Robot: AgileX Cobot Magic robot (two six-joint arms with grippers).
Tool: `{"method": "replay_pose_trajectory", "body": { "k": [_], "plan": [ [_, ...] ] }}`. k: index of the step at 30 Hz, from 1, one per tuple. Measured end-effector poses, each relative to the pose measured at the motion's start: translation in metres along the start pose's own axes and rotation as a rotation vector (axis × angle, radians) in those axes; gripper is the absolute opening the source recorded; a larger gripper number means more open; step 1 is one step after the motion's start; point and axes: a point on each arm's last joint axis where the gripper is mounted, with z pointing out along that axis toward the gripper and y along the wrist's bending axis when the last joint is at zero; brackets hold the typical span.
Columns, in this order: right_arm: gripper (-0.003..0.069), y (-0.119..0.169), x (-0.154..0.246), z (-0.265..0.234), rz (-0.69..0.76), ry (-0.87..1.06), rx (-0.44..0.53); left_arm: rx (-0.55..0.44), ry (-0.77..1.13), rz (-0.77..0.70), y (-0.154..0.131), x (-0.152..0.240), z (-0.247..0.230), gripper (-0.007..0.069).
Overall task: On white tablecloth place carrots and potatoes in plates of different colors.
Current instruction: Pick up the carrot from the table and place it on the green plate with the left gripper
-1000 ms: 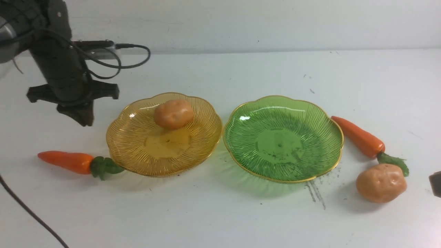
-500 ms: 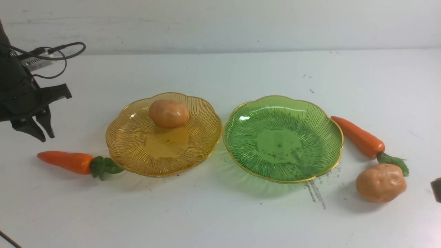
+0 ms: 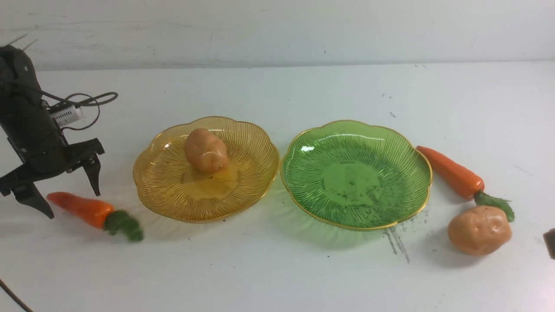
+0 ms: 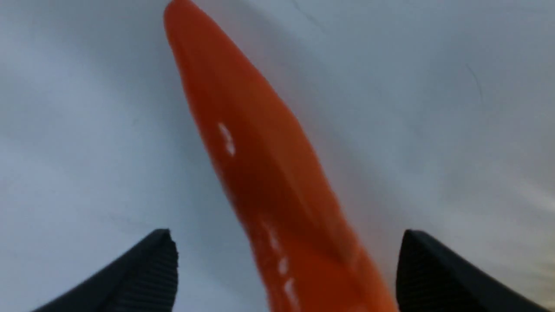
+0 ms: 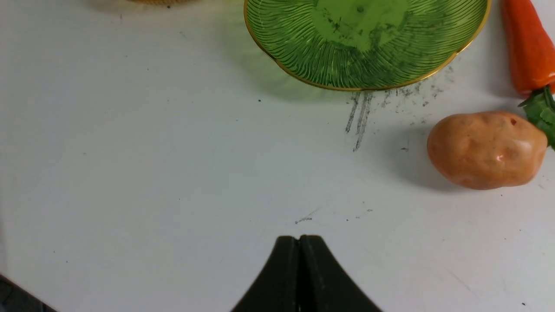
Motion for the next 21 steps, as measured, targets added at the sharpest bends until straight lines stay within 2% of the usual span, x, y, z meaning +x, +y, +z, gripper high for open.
{"method": "replay_pose_trajectory", "body": {
  "k": [4, 7, 8, 9, 10, 11, 12, 18, 21],
  "plan": [
    [-0.0013, 0.0, 0.0, 0.0, 0.0, 0.004, 0.0, -0.012, 0.023, -0.004, -0.001, -0.002, 0.015, 0.0627],
    [-0.0013, 0.0, 0.001, 0.0, 0.0, 0.007, -0.001, -0.025, 0.032, -0.001, 0.0, -0.004, 0.021, 0.0551],
    [-0.0013, 0.0, 0.001, 0.0, 0.0, 0.007, -0.001, -0.026, 0.032, -0.001, 0.0, -0.004, 0.021, 0.0551],
    [-0.0013, 0.0, 0.001, 0.0, 0.0, 0.008, -0.001, -0.04, 0.029, 0.005, 0.001, -0.004, 0.023, 0.0472],
    [-0.0013, 0.0, 0.001, 0.0, 0.0, 0.008, -0.001, -0.041, 0.03, 0.005, 0.001, -0.004, 0.023, 0.0459],
    [-0.0013, 0.0, 0.001, 0.0, 0.0, 0.012, -0.001, -0.059, 0.021, 0.012, 0.002, -0.005, 0.023, 0.0335],
    [-0.0013, 0.0, 0.001, 0.0, 0.0, 0.016, -0.001, -0.073, 0.015, 0.02, 0.004, -0.006, 0.023, 0.0251],
    [-0.0013, 0.0, 0.003, 0.0, 0.0, 0.028, -0.002, -0.106, -0.026, 0.088, 0.008, -0.007, 0.013, 0.0266],
    [-0.0013, 0.0, 0.003, 0.0, 0.0, 0.033, -0.003, -0.038, -0.123, 0.12, 0.003, -0.007, -0.031, 0.0266]
  ]
}}
